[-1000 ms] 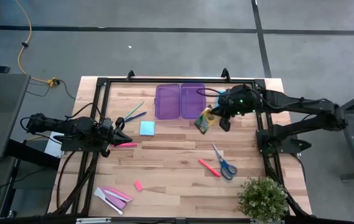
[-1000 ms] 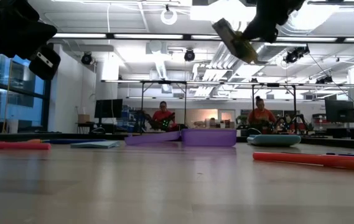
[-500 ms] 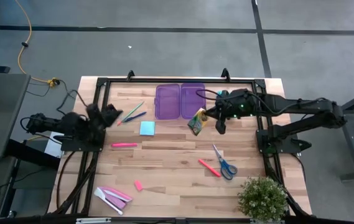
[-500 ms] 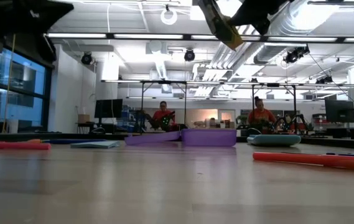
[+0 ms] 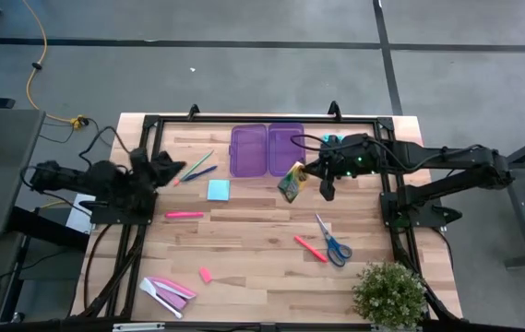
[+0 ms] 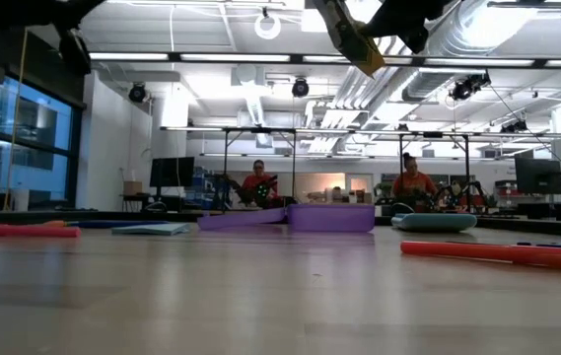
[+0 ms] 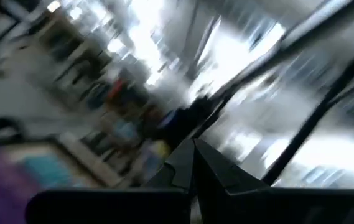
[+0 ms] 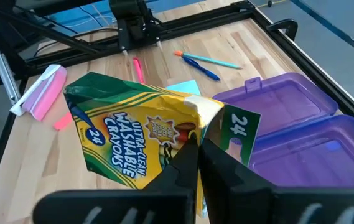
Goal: Pack school essentials
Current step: Put the yellow crayon box into the purple supply box
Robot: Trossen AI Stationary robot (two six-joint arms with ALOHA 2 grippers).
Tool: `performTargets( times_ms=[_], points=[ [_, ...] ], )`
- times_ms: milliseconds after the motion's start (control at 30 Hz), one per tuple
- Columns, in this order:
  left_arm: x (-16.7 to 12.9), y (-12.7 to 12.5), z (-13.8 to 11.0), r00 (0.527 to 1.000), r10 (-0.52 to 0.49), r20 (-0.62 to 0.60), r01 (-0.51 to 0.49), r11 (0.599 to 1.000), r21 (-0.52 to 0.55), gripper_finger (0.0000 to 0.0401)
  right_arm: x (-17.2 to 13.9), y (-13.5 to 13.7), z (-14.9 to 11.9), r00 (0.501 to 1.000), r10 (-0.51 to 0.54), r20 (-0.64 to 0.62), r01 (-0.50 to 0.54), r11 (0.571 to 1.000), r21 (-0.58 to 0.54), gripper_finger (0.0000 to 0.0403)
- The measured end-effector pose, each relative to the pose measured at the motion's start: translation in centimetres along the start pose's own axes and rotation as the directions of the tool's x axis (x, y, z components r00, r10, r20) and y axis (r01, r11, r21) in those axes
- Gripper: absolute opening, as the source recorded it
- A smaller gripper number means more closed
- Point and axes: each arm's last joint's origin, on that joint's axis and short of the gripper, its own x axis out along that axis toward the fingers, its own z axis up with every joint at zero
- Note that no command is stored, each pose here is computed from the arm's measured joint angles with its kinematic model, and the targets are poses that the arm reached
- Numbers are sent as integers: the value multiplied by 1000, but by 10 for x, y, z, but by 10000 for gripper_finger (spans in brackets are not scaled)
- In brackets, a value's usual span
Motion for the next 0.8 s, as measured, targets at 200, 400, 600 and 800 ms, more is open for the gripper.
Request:
performTargets(
  times_ms=[200,400,600,800],
  points=[
    [52,-38,13,987,58,-149,-4,940,340,0,0,1,2,1000,9,23,-9,1000,-22,0],
    [100,-59,3,954,120,-274,43,852,521,0,0,2,6,997,35,62,-32,998,-49,0],
    [121,-62,-12,936,138,-324,41,871,490,0,0,3,8,994,74,77,-67,994,-85,0],
    [125,-62,-15,941,138,-309,16,894,447,0,0,4,9,992,83,90,-74,992,-101,0]
  ],
)
